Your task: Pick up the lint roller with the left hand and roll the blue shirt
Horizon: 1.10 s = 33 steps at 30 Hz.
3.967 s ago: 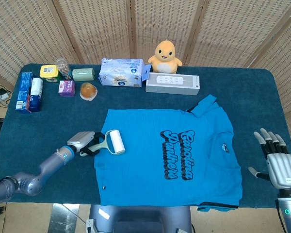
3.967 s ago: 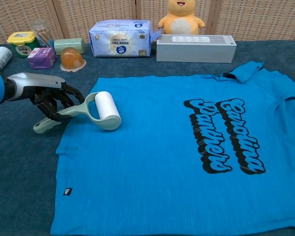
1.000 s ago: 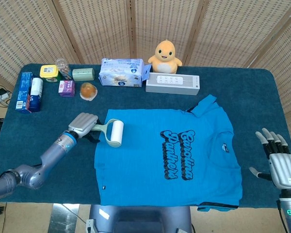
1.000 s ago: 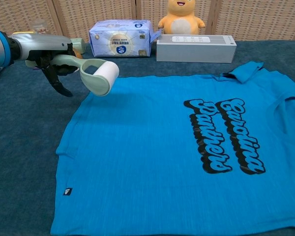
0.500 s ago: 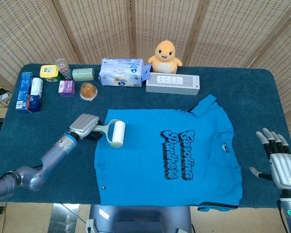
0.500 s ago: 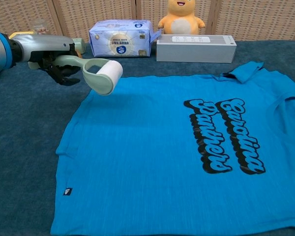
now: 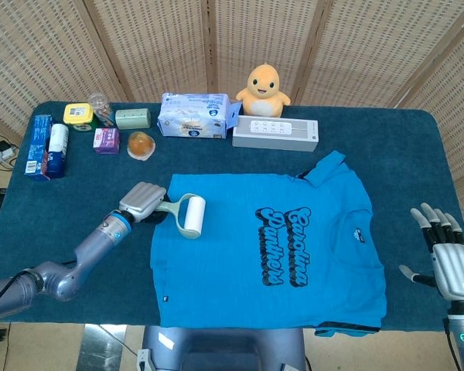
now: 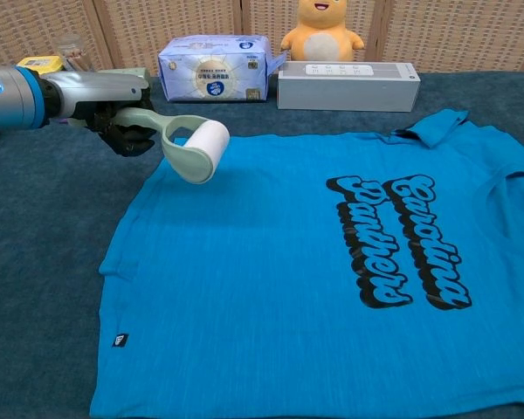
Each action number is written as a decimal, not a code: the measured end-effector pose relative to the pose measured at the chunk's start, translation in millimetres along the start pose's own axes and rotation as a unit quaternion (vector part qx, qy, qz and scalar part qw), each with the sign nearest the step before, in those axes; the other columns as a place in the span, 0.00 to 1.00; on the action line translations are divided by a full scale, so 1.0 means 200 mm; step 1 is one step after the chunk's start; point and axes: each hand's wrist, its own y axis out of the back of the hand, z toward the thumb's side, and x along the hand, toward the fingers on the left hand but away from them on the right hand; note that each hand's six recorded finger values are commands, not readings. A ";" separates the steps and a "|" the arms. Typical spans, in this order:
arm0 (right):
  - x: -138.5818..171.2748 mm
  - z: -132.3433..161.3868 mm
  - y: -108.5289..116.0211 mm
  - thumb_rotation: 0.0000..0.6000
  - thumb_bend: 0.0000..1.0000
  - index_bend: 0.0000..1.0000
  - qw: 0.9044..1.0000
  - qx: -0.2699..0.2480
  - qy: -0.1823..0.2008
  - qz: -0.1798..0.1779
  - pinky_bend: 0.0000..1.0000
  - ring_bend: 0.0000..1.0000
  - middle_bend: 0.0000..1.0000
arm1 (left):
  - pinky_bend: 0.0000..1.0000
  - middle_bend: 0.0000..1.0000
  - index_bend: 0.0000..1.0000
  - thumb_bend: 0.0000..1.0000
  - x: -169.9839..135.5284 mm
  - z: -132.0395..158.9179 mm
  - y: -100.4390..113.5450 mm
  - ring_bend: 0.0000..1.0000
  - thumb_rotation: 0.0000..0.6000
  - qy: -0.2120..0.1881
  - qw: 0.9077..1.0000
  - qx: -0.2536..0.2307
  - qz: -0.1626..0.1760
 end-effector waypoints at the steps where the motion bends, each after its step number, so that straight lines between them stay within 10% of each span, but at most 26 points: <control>1: 0.00 0.00 0.00 1.00 0.00 0.06 1.000 0.000 -0.002 0.000 0.00 0.00 0.00 | 0.98 1.00 0.86 0.78 0.01 0.02 0.01 0.80 1.00 -0.003 1.000 0.003 0.006; 13: -0.02 -0.04 0.00 1.00 0.00 0.06 1.000 -0.014 -0.012 0.008 0.00 0.00 0.00 | 0.99 1.00 0.86 0.77 0.22 0.38 -0.01 0.80 1.00 -0.005 0.992 0.085 0.097; 33: -0.05 -0.11 0.03 1.00 0.00 0.06 0.999 -0.030 -0.030 0.009 0.00 0.00 0.00 | 0.99 1.00 0.86 0.76 0.55 0.75 -0.11 0.80 1.00 0.024 0.993 0.068 0.093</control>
